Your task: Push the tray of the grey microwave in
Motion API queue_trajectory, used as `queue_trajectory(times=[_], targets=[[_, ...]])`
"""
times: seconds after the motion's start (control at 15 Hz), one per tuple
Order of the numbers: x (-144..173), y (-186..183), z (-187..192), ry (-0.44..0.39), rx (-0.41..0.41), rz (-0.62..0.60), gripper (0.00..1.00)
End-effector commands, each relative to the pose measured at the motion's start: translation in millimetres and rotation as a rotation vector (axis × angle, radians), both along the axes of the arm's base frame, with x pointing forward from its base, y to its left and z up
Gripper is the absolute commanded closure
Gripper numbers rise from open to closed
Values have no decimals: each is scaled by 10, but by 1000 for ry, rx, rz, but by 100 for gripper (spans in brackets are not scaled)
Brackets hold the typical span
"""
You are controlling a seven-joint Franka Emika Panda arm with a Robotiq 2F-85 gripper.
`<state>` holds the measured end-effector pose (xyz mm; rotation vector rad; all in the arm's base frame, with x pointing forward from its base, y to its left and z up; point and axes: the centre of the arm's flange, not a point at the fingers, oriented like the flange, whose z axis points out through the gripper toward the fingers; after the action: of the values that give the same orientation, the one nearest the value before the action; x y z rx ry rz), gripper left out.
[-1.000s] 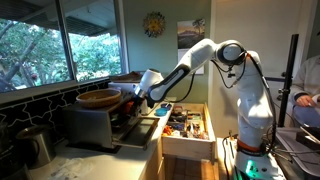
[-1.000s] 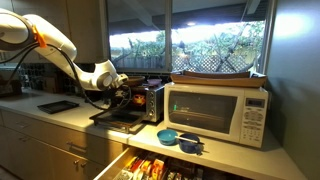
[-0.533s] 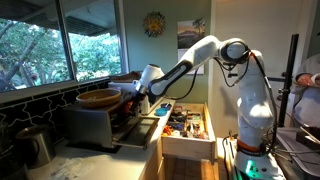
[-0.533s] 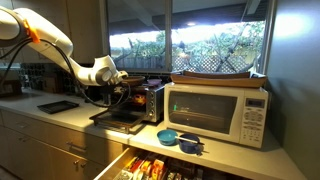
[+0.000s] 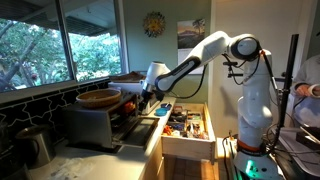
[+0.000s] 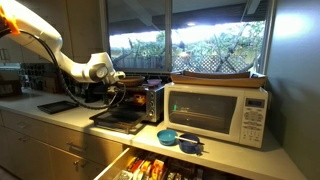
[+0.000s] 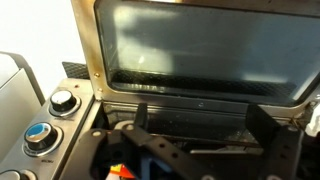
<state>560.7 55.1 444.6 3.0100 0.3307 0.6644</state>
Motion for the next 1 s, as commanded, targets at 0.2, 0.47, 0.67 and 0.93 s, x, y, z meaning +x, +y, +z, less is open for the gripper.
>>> queue_trajectory(times=[0.2,0.47,0.67,0.93], targets=[[106,27,-122,-46,21,-5,0],[269,141,-156,-48,44,30,0],[331,214,-195,-35,38,45,0],[557,178,-271,-58,14,32,0]])
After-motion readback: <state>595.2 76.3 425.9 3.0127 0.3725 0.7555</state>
